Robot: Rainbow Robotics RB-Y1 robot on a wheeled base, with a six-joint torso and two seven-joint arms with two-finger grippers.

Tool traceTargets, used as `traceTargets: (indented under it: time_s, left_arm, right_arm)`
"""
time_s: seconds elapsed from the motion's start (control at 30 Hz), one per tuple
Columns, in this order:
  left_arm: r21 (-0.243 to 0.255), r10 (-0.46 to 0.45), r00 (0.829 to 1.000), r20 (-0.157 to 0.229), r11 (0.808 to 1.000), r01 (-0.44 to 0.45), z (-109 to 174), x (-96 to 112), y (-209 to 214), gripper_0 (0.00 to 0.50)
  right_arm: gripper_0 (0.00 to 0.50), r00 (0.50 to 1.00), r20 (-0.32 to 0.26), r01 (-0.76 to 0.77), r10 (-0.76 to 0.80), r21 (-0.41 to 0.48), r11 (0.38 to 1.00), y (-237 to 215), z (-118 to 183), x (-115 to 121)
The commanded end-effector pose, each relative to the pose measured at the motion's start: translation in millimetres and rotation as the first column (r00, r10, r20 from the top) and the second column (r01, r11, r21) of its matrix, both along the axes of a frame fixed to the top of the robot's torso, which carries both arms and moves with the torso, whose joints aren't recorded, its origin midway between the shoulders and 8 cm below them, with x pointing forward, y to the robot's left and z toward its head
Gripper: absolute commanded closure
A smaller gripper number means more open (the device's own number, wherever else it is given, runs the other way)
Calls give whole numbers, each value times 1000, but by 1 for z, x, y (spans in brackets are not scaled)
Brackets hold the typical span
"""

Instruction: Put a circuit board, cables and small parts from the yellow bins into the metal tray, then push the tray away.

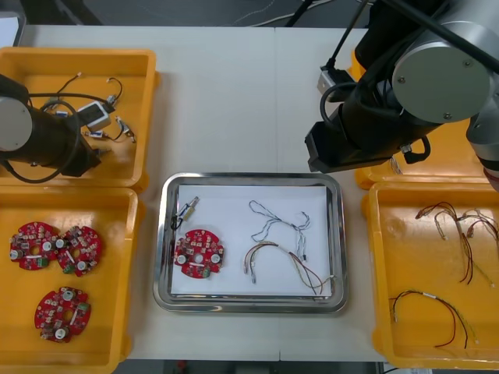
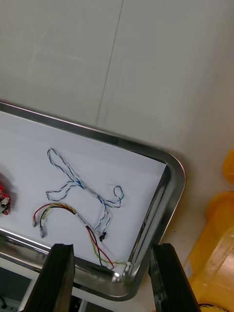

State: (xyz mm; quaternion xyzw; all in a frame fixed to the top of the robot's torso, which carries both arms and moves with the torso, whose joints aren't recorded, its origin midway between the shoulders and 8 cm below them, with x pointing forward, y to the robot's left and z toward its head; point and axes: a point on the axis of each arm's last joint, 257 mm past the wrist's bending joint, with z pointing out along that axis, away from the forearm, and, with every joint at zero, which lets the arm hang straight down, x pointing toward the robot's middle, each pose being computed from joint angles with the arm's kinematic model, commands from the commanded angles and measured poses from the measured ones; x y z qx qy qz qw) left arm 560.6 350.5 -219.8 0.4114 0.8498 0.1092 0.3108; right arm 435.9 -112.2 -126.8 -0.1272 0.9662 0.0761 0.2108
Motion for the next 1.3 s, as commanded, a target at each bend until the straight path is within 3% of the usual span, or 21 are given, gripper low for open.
traceTargets:
  time_s: [0.03,0.4,0.57,0.63,0.7,0.73,0.8,0.83,1.13,1.3]
  left_arm:
    - [97,-78,997,-3,992,78,-3,-5,16,19]
    - [102,-94,995,-16,990,95,-13,-7,7,42]
    - [97,-99,995,-21,990,101,-17,-7,3,77]
    - [95,-102,995,-22,990,104,-17,-7,1,139]
    - [93,-103,994,-22,990,104,-18,-7,0,306]
    - [92,-101,995,-22,990,103,-18,-7,0,338]
    - [91,-104,994,-22,990,105,-18,-7,-1,485]
    - [90,-103,994,-22,990,105,-18,-8,0,500]
    - [65,-100,995,-15,993,101,-11,-7,-1,500]
    - [41,-90,995,-31,995,91,4,-11,0,500]
  right_arm:
    - [53,997,57,50,-52,36,998,-21,27,9]
    - [52,986,91,130,-137,76,989,-63,43,16]
    - [52,977,101,177,-187,93,980,-91,45,14]
    - [51,974,104,194,-204,96,976,-100,44,13]
    - [51,968,105,219,-229,96,971,-113,42,10]
    - [51,966,105,226,-236,96,969,-116,42,9]
    - [51,959,112,252,-261,89,964,-130,40,7]
    - [53,957,114,259,-267,85,962,-133,40,6]
    - [51,935,126,325,-330,60,944,-173,39,-1]
    - [40,925,127,357,-358,35,934,-197,37,-7]
